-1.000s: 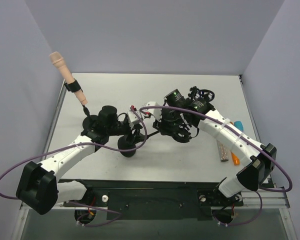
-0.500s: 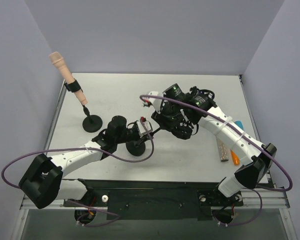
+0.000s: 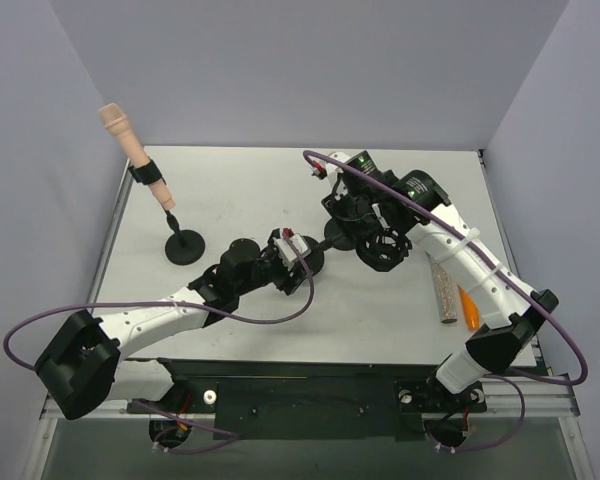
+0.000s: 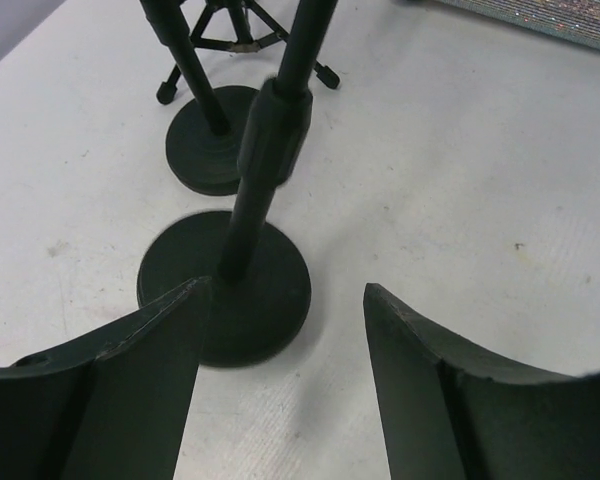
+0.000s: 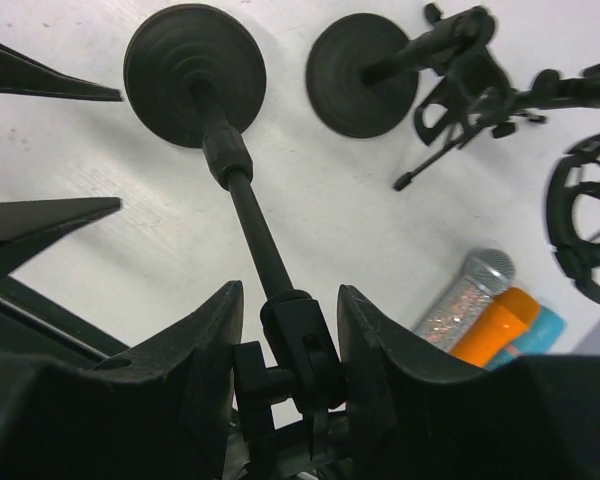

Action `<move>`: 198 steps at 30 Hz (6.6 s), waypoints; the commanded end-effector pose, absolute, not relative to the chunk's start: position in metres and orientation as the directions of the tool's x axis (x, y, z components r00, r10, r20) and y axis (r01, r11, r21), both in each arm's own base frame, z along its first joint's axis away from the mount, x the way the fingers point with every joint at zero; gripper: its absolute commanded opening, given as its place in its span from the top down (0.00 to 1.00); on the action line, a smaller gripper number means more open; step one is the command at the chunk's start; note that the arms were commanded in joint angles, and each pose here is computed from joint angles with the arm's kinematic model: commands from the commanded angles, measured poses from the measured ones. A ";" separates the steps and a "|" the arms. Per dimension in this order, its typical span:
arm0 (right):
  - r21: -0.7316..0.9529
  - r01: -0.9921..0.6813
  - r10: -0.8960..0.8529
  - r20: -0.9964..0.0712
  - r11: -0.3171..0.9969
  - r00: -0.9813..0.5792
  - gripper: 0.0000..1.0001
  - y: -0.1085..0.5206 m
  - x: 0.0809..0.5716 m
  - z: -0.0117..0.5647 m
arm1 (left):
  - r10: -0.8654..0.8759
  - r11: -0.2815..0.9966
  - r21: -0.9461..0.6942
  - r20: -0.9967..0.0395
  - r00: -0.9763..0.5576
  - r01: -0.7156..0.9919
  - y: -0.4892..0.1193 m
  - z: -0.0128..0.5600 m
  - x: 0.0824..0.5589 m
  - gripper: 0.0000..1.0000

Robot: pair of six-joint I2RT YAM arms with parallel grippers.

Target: Remove the microphone from the stand

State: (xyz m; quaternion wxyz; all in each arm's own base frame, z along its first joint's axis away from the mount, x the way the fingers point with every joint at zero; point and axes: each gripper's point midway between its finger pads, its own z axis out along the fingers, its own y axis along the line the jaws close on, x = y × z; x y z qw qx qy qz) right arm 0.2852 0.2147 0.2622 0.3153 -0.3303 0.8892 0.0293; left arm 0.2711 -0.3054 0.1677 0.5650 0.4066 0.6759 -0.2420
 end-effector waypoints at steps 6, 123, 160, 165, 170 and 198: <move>-0.316 -0.646 -0.701 -0.498 0.695 -0.511 1.00 0.159 0.265 0.302 | 0.254 0.541 0.056 -0.962 -0.100 0.839 -0.278 0.194 0.262 0.29; -0.182 -0.685 -0.684 -0.428 0.705 -0.591 0.30 0.179 0.303 0.299 | 0.144 0.454 0.125 -0.987 0.066 0.882 -0.373 0.200 0.318 0.25; -0.423 -0.506 -0.656 -0.397 0.752 -0.642 0.31 0.090 0.313 0.324 | 0.048 0.690 0.112 -0.993 0.109 0.715 -0.327 0.210 0.483 1.00; -0.419 -0.512 -0.658 -0.398 0.750 -0.639 0.31 0.090 0.314 0.324 | 0.049 0.717 0.107 -0.993 0.103 0.689 -0.319 0.215 0.486 0.48; -0.389 -0.511 -0.642 -0.446 0.766 -0.624 0.31 0.100 0.322 0.331 | 0.057 0.732 0.103 -0.994 0.090 0.674 -0.300 0.244 0.460 0.23; -0.093 -0.663 -0.536 -0.676 0.743 -0.505 0.29 0.194 0.341 0.349 | -0.166 0.982 -0.170 -0.985 0.054 -0.082 0.019 0.424 0.348 0.07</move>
